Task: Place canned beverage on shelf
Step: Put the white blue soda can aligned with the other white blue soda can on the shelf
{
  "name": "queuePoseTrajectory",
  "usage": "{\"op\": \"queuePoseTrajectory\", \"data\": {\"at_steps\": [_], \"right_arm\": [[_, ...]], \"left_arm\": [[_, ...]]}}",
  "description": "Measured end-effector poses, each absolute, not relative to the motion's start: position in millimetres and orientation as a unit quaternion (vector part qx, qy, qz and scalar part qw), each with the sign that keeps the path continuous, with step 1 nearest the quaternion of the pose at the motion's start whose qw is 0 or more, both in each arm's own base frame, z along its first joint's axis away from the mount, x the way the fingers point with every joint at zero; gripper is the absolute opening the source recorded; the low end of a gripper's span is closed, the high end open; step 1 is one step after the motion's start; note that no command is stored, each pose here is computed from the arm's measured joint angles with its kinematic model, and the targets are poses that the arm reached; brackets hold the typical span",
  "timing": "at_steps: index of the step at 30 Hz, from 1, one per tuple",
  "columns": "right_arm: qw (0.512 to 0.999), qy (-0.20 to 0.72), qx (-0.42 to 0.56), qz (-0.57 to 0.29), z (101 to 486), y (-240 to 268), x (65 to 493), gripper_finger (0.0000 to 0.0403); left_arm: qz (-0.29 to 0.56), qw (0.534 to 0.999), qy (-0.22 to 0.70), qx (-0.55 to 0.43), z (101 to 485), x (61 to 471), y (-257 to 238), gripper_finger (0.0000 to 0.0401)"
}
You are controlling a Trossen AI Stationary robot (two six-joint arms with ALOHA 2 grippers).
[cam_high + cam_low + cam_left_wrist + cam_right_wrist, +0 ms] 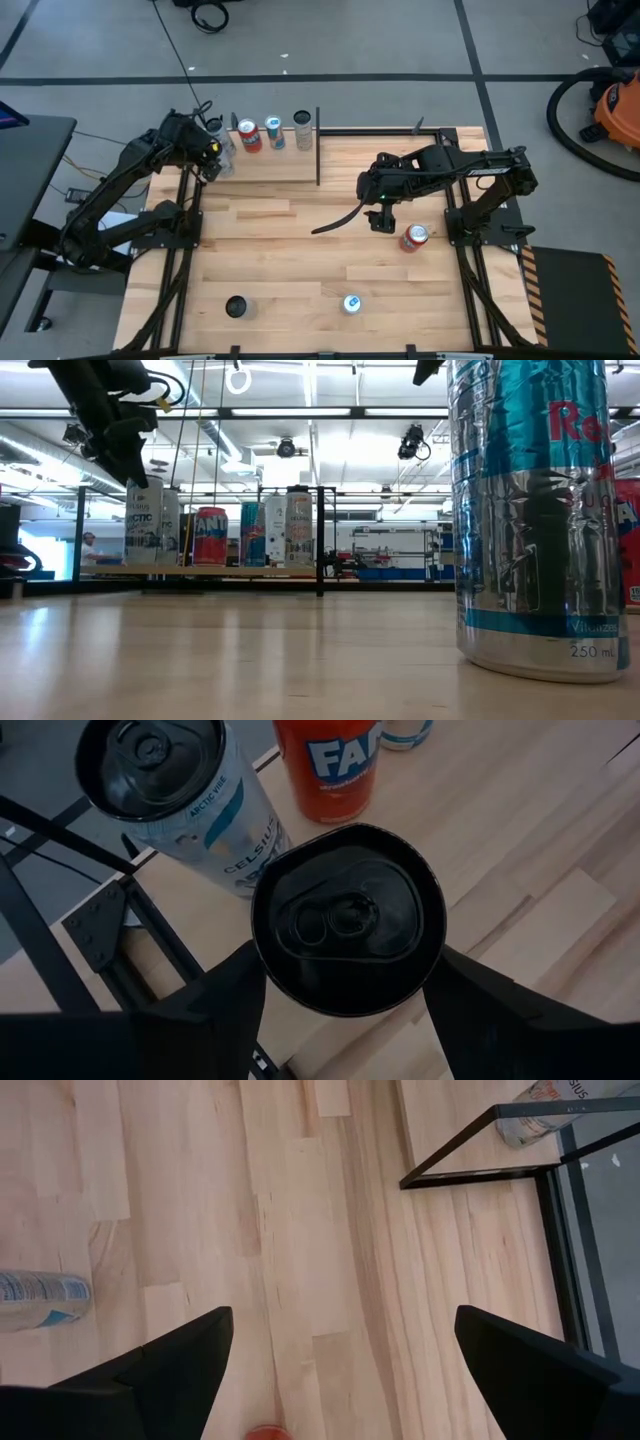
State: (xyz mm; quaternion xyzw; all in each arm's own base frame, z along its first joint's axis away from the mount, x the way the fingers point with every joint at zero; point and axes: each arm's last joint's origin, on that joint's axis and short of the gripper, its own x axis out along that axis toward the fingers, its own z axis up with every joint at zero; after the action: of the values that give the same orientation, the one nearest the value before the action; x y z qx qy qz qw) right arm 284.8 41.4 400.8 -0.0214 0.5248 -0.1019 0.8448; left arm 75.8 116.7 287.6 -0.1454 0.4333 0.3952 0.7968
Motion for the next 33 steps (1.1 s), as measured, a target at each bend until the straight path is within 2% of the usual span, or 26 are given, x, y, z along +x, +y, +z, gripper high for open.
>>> {"op": "queuePoseTrajectory", "data": {"at_steps": [18, 28, 33], "right_arm": [[0.845, 0.525, -0.021, -0.102, 400.9, 41.4, 284.9, 0.0391], [0.845, 0.524, -0.017, -0.105, 400.9, 41.4, 284.9, 0.0391], [0.845, 0.524, -0.017, -0.104, 400.9, 41.5, 284.9, 0.0391]], "left_arm": [[0.401, 0.794, 0.430, -0.157, 287.4, 75.5, 116.5, 0.0247], [0.399, 0.791, 0.435, -0.161, 285.4, 75.4, 116.3, 0.0298], [0.405, 0.800, 0.417, -0.150, 290.0, 77.1, 118.8, 0.0306]]}}
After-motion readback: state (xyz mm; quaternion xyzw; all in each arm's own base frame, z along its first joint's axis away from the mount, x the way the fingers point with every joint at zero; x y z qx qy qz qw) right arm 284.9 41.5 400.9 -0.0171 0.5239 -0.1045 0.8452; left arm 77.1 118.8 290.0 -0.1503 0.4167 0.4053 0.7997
